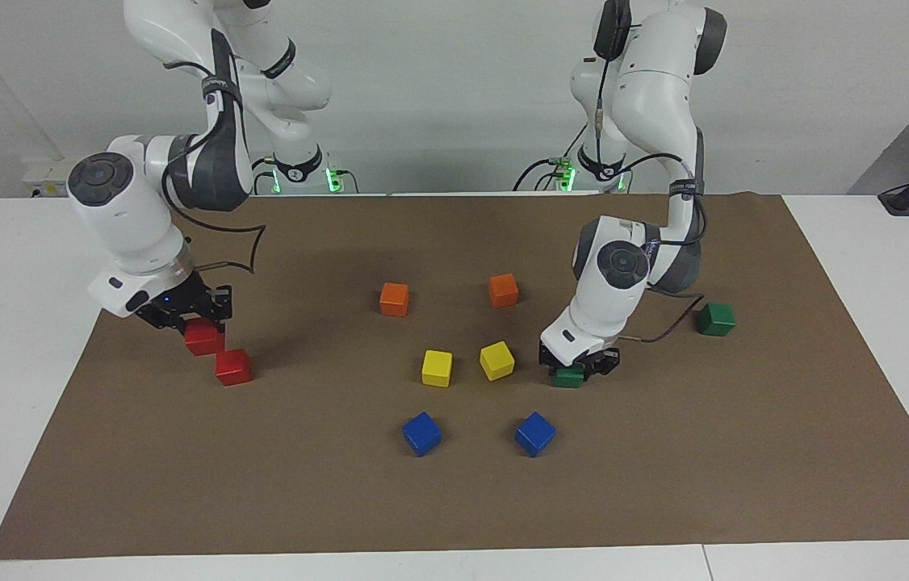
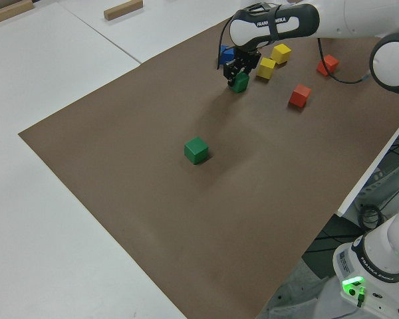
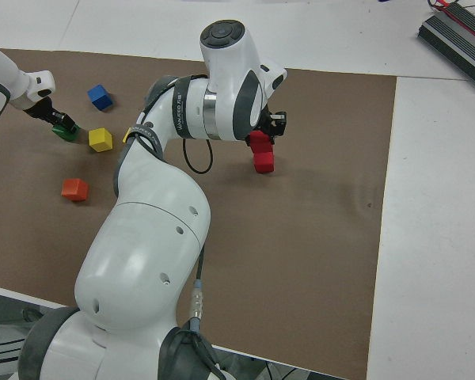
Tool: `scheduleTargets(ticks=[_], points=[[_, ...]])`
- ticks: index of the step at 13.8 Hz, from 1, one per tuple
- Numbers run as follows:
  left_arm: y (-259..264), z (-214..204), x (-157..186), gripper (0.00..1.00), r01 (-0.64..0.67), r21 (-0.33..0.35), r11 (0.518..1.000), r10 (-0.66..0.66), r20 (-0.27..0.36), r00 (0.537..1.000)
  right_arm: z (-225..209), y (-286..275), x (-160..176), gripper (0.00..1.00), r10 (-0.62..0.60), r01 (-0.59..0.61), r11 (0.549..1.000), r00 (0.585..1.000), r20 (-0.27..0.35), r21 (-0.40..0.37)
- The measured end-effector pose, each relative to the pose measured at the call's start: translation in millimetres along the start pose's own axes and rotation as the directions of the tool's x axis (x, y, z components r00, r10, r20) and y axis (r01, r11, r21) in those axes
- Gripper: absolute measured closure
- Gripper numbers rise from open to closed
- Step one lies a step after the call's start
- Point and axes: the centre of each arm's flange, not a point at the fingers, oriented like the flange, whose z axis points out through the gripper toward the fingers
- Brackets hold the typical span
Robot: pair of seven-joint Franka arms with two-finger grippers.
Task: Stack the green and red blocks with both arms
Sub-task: 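Lift the green block with the left gripper while the right gripper carries red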
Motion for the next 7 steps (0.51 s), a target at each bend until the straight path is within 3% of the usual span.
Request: scheduleTargets(ticks=[5,7], points=[[-3,-4,-1,0.45,0.006,0.005,1.0,-0.006,0.022,1.0,18,-5,-1,0.45,-0.008,0.008,1.0,0.999,-0.036,-0.002],[-14,-28,0,0.45,0.033,0.011,0.999,-0.033,0.024,0.999,24,-6,-3,0.45,-0.021,0.021,1.0,0.999,-0.036,-0.002]])
